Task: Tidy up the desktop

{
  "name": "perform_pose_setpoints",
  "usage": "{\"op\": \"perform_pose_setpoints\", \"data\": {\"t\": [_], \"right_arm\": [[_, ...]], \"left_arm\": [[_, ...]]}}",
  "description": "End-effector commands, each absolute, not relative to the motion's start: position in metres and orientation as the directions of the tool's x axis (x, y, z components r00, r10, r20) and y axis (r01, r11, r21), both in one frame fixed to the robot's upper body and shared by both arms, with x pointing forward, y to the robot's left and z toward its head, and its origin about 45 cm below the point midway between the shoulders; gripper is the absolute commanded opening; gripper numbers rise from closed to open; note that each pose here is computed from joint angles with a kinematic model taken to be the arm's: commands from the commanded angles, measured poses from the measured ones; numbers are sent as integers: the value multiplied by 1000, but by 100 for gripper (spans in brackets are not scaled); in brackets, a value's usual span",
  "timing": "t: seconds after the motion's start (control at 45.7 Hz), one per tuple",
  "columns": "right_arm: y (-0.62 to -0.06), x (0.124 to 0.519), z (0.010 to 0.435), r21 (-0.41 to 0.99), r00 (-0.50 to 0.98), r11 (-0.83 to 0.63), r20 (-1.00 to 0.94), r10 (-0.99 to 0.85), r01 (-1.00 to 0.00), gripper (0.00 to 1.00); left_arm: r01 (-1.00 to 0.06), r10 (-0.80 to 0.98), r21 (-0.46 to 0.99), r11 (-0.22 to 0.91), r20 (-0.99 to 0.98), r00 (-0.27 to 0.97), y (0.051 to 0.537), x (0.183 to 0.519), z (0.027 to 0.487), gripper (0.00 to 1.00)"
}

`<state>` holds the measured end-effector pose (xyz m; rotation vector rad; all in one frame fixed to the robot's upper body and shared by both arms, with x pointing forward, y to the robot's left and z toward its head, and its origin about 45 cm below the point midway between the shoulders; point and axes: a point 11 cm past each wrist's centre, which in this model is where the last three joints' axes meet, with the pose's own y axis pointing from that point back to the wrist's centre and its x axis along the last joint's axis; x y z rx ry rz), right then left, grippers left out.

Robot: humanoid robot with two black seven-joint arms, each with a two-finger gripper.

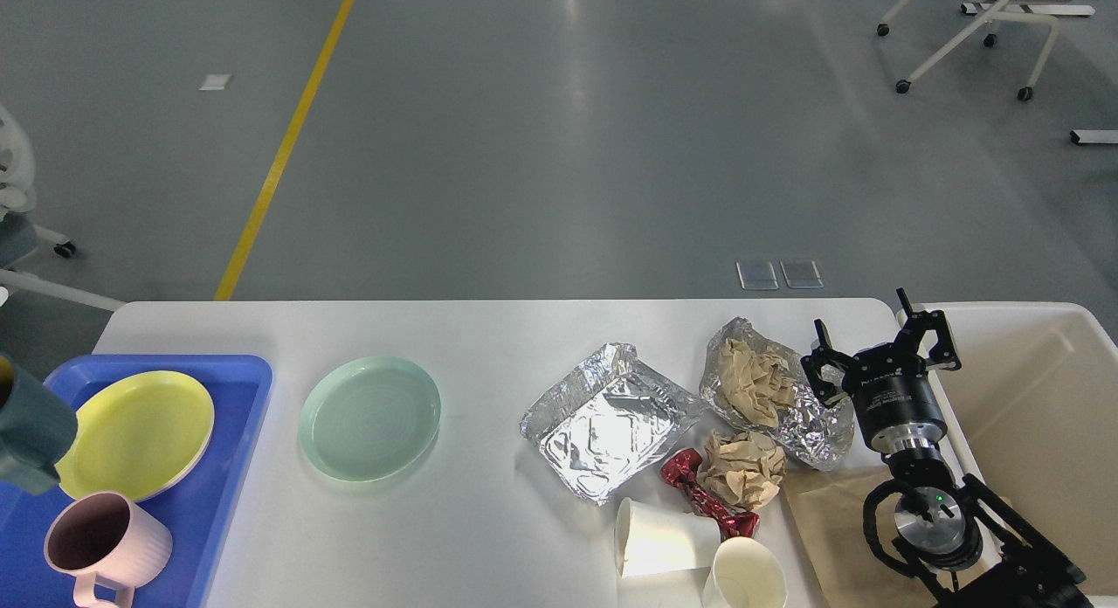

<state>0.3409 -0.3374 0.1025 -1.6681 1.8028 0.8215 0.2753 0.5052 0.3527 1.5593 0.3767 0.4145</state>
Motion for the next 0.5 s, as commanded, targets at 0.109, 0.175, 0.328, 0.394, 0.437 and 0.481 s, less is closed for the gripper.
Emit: {"op": "perform_pose_setpoints", "data": {"t": [0.109, 0.175, 0.328, 0.394, 0.437, 0.481], "right_arm": [[-337, 341, 103, 70, -82, 45, -743, -664, -997, 100], [-337, 341, 102, 71, -84, 46, -743, -664, -996, 100], [-337, 341, 102, 71, -84, 46, -743, -664, -996, 100], [-337, 341, 102, 71, -84, 46, -743, -664, -996, 100], [-337, 341, 103, 70, -82, 45, -743, -664, -997, 100], [-337, 341, 103, 70, -82, 45, -743, -664, -997, 100]], "left_arm": [[26, 611, 994, -106, 44, 791, 593, 227, 307, 0], [42, 626, 992, -119, 42, 779, 604, 220, 294, 0], [77, 659, 990, -119, 21, 752, 620, 206, 261, 1], [78, 669, 990, -118, 21, 743, 623, 205, 250, 1], [86, 679, 990, -109, 12, 734, 625, 199, 241, 1], [95, 687, 990, -100, 0, 727, 625, 195, 233, 1]]}}
